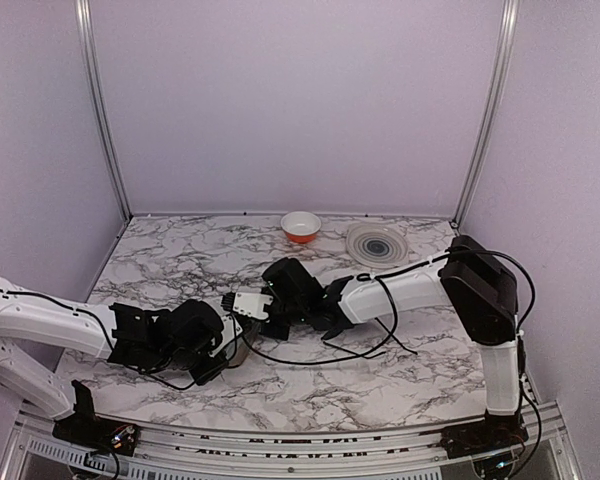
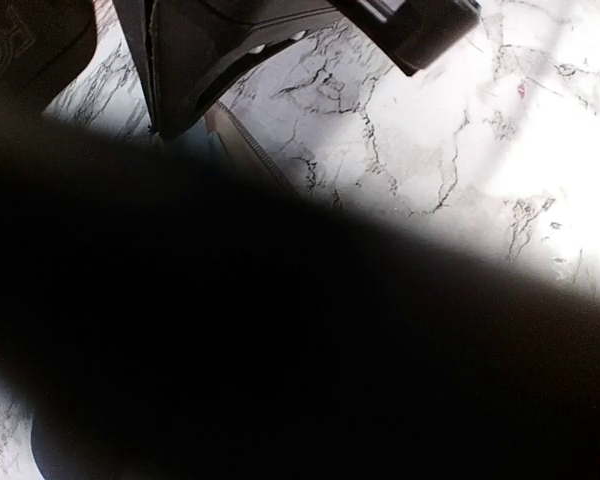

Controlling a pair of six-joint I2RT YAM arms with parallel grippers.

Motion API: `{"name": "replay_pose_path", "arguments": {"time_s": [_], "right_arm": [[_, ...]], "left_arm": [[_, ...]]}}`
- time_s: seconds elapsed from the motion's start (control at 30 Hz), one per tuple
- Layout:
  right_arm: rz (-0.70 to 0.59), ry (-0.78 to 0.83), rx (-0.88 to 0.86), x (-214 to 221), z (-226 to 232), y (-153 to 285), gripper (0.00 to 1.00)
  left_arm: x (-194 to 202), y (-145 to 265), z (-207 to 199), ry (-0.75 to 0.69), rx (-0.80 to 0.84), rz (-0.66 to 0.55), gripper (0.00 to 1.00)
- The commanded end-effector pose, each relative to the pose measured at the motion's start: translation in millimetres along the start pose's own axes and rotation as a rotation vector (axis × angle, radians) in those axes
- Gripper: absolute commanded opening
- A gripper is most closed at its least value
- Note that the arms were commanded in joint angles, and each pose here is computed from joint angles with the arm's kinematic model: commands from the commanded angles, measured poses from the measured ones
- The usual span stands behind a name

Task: Organize the sunglasses
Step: Place the folded cleaning cloth in the sunglasses case.

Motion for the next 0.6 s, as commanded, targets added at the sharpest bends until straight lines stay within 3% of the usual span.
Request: {"name": "replay_pose_path", "arguments": {"time_s": [0.0,0.57], "right_arm": [[-0.019,-0.017,0.047,-3.2,-14.0,3.6,0.0],[0.032,0.011,0.06,7.4,-12.5,3.9,0.0]], "left_arm": [[-1.0,1.0,-2.5,-0.017,-0.003,0.029,0.0],[-0.6,-7.6,-18.1,-0.051,0.068,0.086,0.0]]}}
Point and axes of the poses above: each gripper's point midway between its finger pads, its own y axis back along the fingers, its own z axis along the line the jaws close on, x = y × z, the point moved 6 cm from there along y, back along the fingers, and after that the axes turned 15 degrees about y, right-handed, at the moved point
